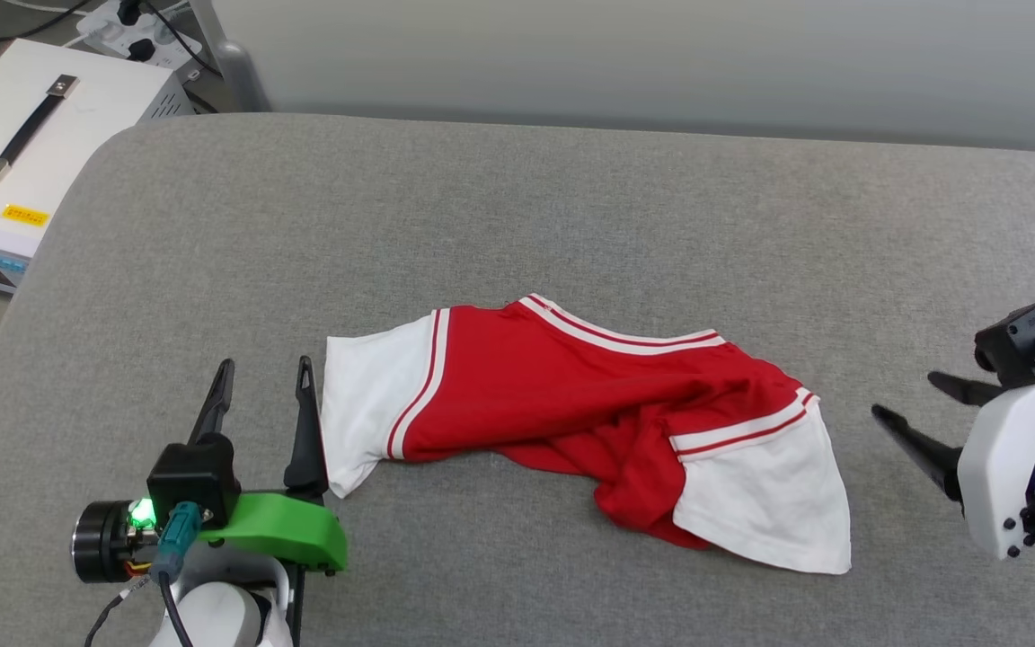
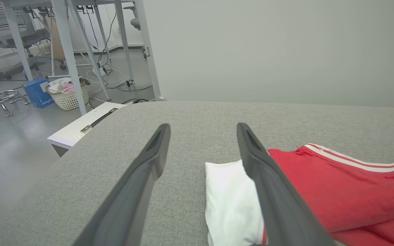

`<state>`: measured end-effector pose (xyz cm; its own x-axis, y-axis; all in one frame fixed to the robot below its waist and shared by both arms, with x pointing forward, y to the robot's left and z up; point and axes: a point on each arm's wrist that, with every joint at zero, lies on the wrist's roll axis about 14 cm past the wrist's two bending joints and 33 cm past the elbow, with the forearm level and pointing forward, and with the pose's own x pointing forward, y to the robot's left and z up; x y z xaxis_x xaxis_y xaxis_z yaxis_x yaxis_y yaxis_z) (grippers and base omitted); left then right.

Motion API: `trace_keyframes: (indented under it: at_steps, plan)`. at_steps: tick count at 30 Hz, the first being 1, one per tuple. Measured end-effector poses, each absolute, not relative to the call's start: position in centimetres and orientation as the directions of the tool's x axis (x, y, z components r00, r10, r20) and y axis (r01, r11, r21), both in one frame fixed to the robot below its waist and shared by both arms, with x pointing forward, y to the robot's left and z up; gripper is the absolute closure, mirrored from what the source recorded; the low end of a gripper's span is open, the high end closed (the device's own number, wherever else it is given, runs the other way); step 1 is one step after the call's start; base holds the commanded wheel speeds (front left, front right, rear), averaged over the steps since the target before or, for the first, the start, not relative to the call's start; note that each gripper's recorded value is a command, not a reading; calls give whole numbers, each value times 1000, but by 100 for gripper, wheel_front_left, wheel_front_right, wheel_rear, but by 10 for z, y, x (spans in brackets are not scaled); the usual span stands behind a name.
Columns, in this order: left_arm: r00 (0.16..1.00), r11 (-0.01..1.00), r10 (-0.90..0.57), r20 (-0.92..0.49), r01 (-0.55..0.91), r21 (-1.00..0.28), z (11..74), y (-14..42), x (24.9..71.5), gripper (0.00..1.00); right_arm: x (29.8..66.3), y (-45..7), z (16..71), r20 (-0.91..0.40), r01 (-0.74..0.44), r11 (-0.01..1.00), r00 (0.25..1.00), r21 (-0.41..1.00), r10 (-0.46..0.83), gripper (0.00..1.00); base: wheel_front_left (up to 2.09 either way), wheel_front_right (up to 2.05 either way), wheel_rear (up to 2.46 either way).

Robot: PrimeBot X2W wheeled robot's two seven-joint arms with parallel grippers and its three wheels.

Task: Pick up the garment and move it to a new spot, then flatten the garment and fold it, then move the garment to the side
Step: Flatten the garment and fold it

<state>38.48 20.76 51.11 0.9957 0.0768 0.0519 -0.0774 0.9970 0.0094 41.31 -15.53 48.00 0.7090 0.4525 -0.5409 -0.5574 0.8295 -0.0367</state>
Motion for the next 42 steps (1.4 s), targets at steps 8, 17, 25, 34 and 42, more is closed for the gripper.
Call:
trace_keyframes:
  at_steps: [8,17,25,34,42]
  plan:
    - [993,996,84,89,-85,15,516,206,388,0,381,-153,429,-770,-598,798,473,77,429,0,0,0,0]
    - [995,996,83,54,-84,14,500,205,393,0,357,-132,372,-838,-602,777,318,184,444,0,0,0,0]
    - [995,996,87,49,-88,24,496,206,394,0,353,-132,355,-838,-592,782,312,197,447,100,0,0,0]
    - [996,997,66,61,-68,33,500,201,388,0,375,-151,388,-721,-519,838,515,167,462,100,0,0,0]
    - [997,999,32,72,-34,24,504,189,387,0,395,-217,431,-651,-384,920,677,85,343,100,0,0,0]
